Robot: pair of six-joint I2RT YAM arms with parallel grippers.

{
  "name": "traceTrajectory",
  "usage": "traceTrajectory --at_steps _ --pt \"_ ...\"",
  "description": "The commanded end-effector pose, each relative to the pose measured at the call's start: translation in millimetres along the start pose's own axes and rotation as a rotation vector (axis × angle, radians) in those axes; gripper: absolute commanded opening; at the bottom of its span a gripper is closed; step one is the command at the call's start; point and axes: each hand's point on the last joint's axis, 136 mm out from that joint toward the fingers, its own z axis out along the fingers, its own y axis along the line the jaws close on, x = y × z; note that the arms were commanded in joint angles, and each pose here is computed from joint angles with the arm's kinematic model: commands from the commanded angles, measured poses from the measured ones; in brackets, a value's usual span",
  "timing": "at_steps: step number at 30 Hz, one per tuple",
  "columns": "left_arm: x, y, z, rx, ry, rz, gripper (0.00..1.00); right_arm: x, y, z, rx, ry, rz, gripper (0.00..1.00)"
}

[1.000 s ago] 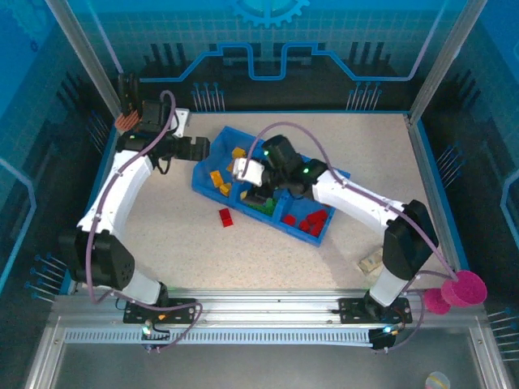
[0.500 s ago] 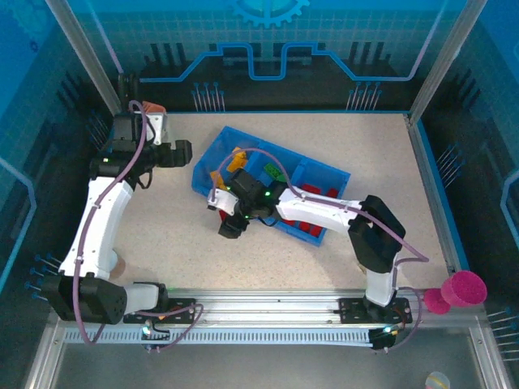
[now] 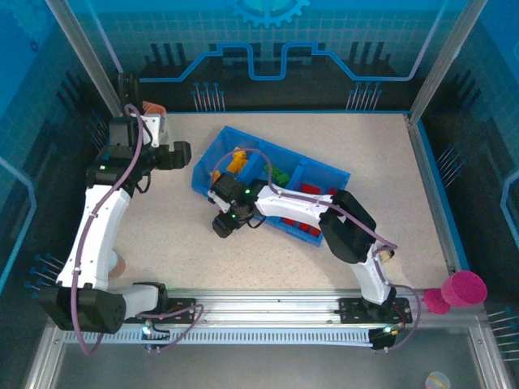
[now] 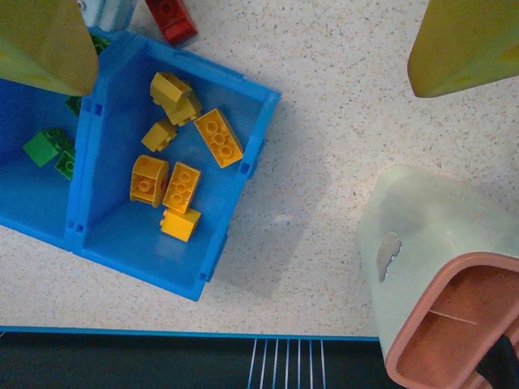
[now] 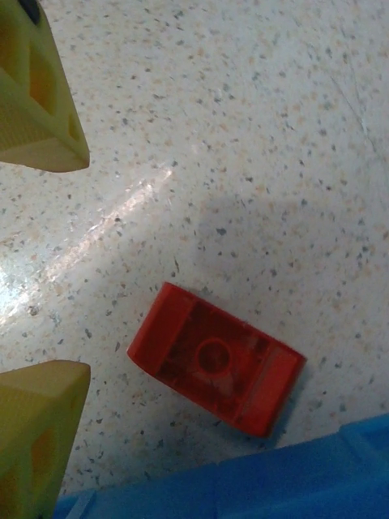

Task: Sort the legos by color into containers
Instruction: Pick up the lego from the center of the table.

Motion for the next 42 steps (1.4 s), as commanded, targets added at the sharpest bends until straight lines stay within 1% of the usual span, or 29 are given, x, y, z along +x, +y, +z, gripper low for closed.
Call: traceTrajectory --at_steps 1,4,6,12,18,21,25,27,30,32,37,42 --pt "-7.8 -0.2 -10.1 0.012 -0.046 -0.023 0.99 2.4 -20.1 -0.1 0.073 0.036 0.113 0.65" --pt "-7.8 1.9 -13.7 -0.001 -0.057 -0.018 0.99 -0.4 -33.1 0.0 0.123 0.036 0.122 0.68" --pt "-7.0 2.3 -15.2 -0.003 -0.06 -0.017 0.99 -1.5 -36.4 4.2 0.131 0.047 0.116 0.7" --pt "-6.9 1.6 -17.3 0.0 -0.066 -0.015 0.99 -16.6 -29.7 19.2 0.083 0.027 0.086 0.71" --pt "-8.7 1.5 -17.9 0.001 -0.072 -0.015 0.99 -28.8 -15.8 22.6 0.029 0.022 0.07 0.72" --pt "-8.0 1.2 -17.9 0.004 -0.072 -0.016 0.99 -22.8 -19.8 30.9 0.058 0.057 0.079 0.72" --pt "-6.9 2.1 -19.2 -0.002 -0.072 -0.011 0.99 -12.9 -32.2 36.6 0.13 0.098 0.101 0.72" --pt "-6.5 2.8 -20.0 -0.006 -0.076 -0.007 0.99 -2.2 -40.2 48.6 0.171 0.14 0.1 0.72" --pt "-6.4 2.9 -20.8 -0.007 -0.081 -0.006 0.99 3.8 -47.8 56.5 0.209 0.154 0.105 0.69" --pt "-6.0 2.7 -21.3 -0.006 -0.083 -0.004 0.99 4.8 -48.6 61.2 0.21 0.147 0.107 0.66" --pt "-5.5 3.3 -21.6 -0.009 -0.087 -0.001 0.99 1.7 -49.6 65.7 0.212 0.128 0.111 0.64" --pt "-4.9 3.1 -20.3 -0.007 -0.086 -0.001 0.99 -3.9 -49.4 69.0 0.216 0.111 0.085 0.54"
